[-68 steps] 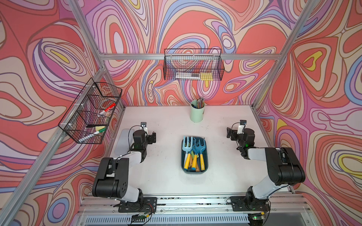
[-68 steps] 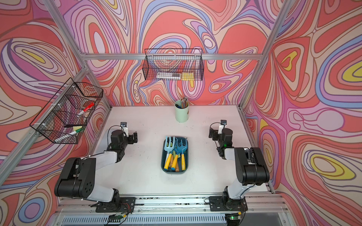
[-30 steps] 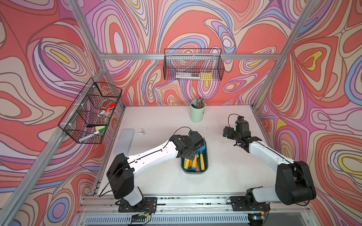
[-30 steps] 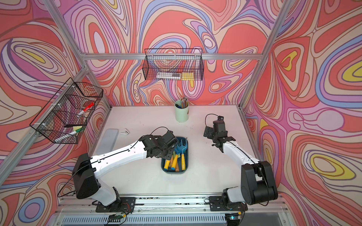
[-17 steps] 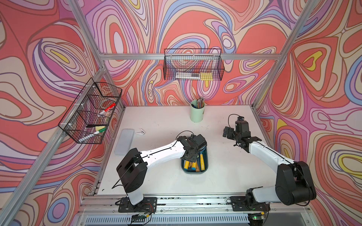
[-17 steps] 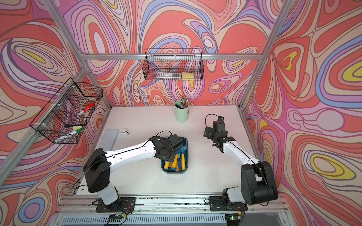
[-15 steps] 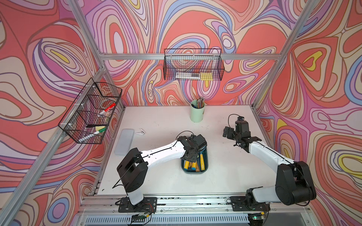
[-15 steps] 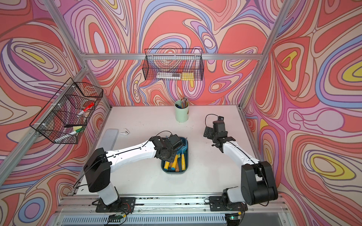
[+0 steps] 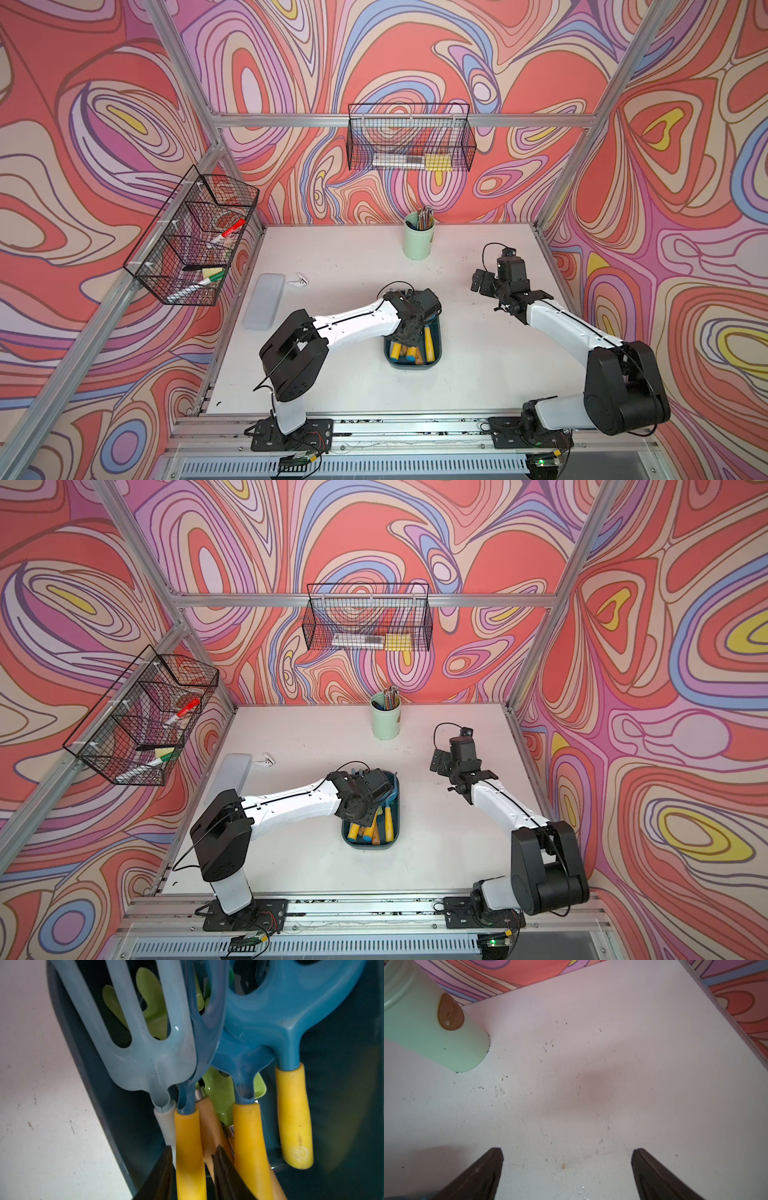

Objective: Take the hand rake out of the storage box
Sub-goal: Pick up the rake from the storage box.

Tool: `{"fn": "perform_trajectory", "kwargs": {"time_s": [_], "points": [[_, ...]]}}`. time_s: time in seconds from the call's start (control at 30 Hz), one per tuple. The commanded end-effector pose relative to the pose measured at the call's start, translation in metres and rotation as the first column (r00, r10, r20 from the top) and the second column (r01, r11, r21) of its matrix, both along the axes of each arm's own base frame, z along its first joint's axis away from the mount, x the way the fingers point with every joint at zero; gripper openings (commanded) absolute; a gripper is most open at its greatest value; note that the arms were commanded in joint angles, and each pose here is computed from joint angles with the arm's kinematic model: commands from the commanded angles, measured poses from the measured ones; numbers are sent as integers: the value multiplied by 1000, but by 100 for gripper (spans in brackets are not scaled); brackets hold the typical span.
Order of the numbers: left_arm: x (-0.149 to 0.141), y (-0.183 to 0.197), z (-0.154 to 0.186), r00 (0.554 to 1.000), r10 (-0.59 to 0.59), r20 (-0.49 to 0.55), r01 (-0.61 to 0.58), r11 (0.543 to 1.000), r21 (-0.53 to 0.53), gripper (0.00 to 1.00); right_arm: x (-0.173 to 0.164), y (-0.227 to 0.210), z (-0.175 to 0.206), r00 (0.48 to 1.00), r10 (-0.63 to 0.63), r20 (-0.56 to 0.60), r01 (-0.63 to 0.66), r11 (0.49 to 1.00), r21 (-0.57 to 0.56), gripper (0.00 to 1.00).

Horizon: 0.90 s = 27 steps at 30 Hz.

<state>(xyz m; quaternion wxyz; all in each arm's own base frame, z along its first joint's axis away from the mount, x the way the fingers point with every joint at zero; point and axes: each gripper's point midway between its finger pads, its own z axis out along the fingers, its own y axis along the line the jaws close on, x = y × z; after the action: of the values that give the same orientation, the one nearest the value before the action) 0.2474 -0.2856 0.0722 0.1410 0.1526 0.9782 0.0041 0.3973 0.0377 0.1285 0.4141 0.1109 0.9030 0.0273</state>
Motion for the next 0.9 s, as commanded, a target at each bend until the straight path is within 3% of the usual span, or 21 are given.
{"fn": "perform_trajectory", "kwargs": {"time_s": [0.0, 0.23, 0.4, 0.67, 0.87], "points": [[-3, 2, -14, 1000, 11, -21, -11, 1000, 19, 40, 1, 4, -2, 1000, -1, -2, 1, 1000, 6, 98], [-2, 8, -23, 999, 24, -33, -23, 999, 33, 33, 0, 5, 0, 1000, 0, -1, 0, 1000, 8, 98], [-2, 6, -21, 999, 25, -34, -25, 1000, 16, 20, 0, 7, 2, 1000, 7, -3, -7, 1000, 6, 98], [5, 4, 11, 999, 20, 27, -19, 999, -31, 6, -2, 16, 6, 999, 40, -10, -40, 999, 4, 98], [4, 1, 39, 998, 13, 58, -7, 995, -97, 5, -2, 27, 10, 997, 77, -18, -77, 997, 0, 98]]}}
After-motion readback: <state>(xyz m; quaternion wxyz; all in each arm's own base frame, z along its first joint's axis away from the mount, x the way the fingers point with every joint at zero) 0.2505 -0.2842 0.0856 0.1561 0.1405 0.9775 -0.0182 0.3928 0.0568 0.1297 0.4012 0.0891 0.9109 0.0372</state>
